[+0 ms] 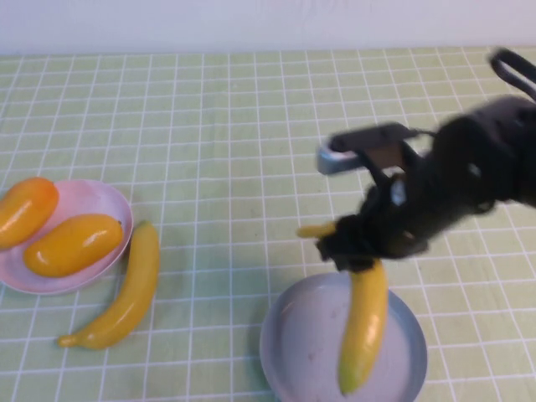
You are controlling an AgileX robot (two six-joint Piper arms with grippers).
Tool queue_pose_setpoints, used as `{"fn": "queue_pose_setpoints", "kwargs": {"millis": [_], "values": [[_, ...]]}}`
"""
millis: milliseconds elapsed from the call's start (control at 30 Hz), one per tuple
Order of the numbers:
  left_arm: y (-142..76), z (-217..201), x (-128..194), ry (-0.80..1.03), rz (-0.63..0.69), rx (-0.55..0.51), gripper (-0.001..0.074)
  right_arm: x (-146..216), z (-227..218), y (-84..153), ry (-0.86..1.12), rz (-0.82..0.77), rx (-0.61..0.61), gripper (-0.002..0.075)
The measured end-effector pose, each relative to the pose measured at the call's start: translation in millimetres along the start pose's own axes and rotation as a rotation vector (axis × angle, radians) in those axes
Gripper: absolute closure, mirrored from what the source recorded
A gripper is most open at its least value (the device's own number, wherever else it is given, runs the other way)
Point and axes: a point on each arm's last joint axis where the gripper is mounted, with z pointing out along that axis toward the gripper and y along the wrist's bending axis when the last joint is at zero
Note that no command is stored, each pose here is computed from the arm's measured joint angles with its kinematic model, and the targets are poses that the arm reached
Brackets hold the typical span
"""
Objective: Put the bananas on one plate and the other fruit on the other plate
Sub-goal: Put another type of fruit in the right plate
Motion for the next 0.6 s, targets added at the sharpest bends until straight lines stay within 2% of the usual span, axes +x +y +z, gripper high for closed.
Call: {"fn": "queue_pose_setpoints", "kwargs": {"millis": [200, 600], "values": [[0.0, 0.0, 0.0, 0.000, 0.000, 0.000, 0.0734, 31.5, 12.3, -16.1, 0.048, 0.040, 0.016, 0.0401], [0.0, 0.0, 0.0, 0.000, 0.000, 0.000, 0.0734, 39.2, 45.6, -20.6, 0.158, 0.059, 0.039, 0.0386]]}}
